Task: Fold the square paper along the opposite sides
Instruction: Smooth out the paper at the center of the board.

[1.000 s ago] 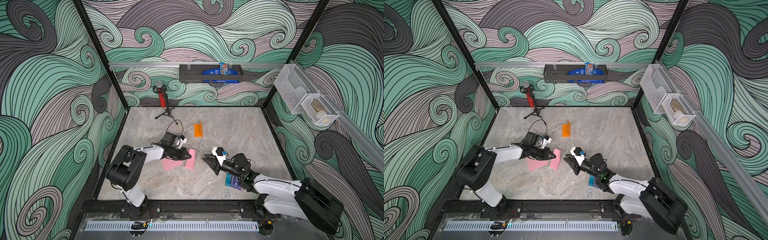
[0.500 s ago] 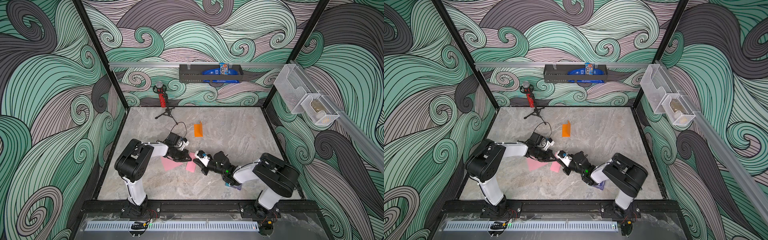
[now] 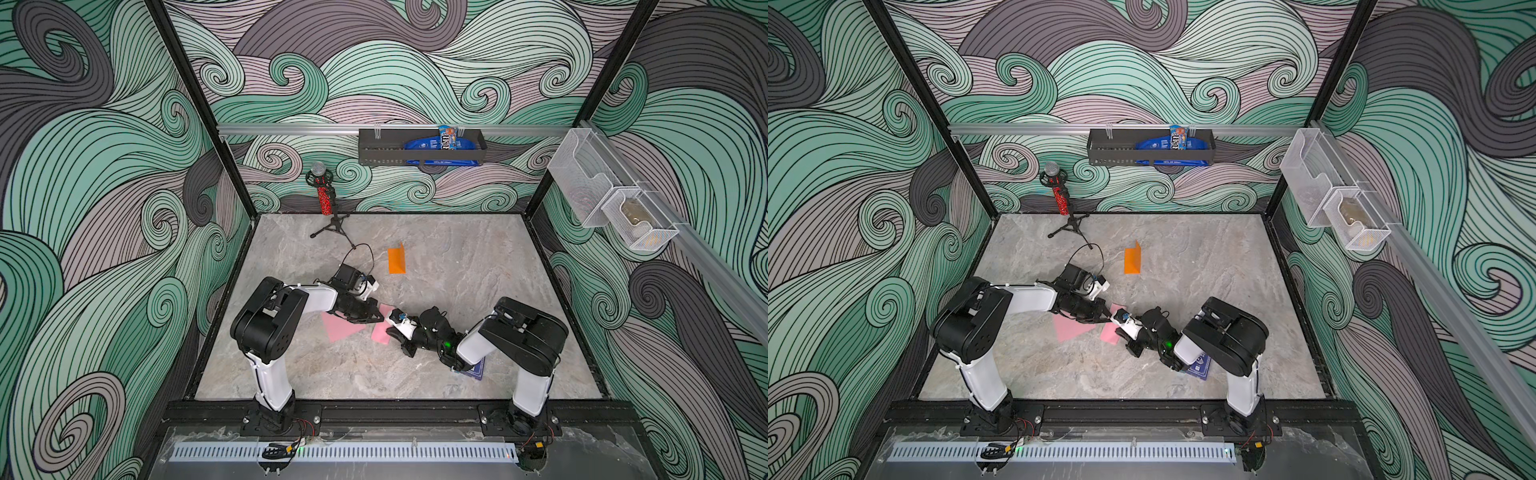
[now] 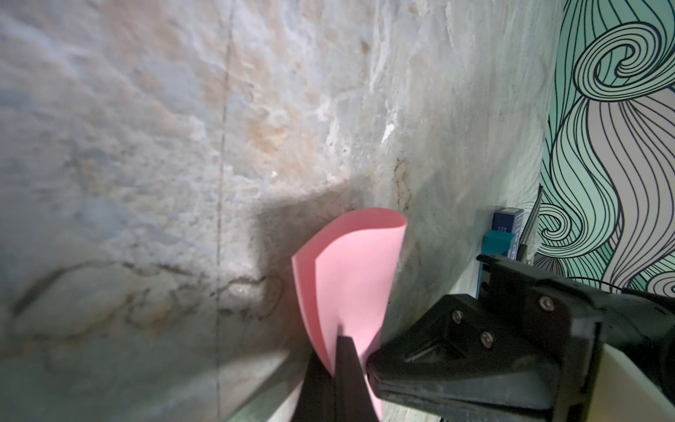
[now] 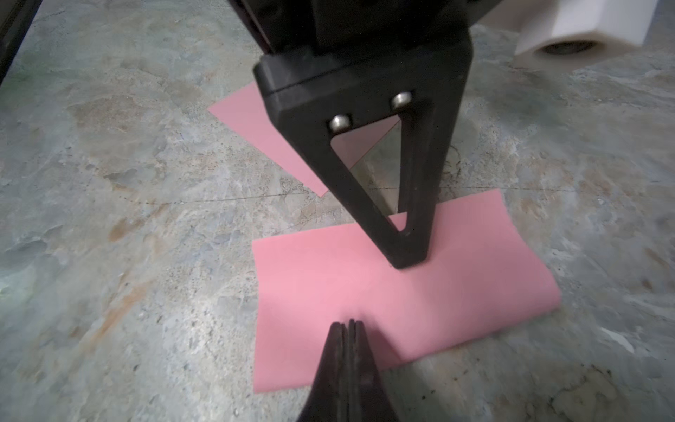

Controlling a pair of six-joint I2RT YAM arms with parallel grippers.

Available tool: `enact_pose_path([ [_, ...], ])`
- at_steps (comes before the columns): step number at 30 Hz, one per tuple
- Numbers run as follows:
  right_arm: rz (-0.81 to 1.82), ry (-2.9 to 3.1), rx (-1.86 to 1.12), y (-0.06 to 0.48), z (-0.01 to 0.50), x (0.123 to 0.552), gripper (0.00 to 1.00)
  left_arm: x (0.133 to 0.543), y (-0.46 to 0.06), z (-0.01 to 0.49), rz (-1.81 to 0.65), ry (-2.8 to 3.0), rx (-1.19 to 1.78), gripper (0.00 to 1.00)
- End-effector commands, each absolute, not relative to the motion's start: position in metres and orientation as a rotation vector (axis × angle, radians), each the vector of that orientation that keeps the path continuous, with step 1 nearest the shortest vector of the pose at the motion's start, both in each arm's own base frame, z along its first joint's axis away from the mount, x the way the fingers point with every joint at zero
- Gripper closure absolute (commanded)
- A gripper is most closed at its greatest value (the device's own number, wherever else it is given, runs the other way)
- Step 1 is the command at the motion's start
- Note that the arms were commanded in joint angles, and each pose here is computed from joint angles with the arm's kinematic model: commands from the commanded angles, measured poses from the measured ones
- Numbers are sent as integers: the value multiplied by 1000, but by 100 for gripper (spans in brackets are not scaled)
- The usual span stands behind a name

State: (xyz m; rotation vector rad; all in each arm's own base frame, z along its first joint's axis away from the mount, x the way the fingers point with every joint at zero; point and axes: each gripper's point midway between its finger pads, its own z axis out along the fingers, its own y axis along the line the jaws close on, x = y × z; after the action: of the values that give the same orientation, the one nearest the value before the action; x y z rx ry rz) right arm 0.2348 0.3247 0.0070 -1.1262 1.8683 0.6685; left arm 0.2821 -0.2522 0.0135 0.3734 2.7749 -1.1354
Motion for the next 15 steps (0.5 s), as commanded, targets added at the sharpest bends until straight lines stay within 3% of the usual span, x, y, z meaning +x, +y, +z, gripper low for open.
enact_pose_path([
  [1, 659, 1998, -1247, 311, -27, 201, 98, 280, -241, -5, -1024, 2855, 345, 100],
  [12, 636, 2033, -1351, 303, -37, 164, 98, 282, -242, 1, -1020, 2838, 347, 100],
  [15, 663, 2000, -1309, 306, -19, 165, 98, 280, -242, 2, -1024, 2841, 343, 100],
])
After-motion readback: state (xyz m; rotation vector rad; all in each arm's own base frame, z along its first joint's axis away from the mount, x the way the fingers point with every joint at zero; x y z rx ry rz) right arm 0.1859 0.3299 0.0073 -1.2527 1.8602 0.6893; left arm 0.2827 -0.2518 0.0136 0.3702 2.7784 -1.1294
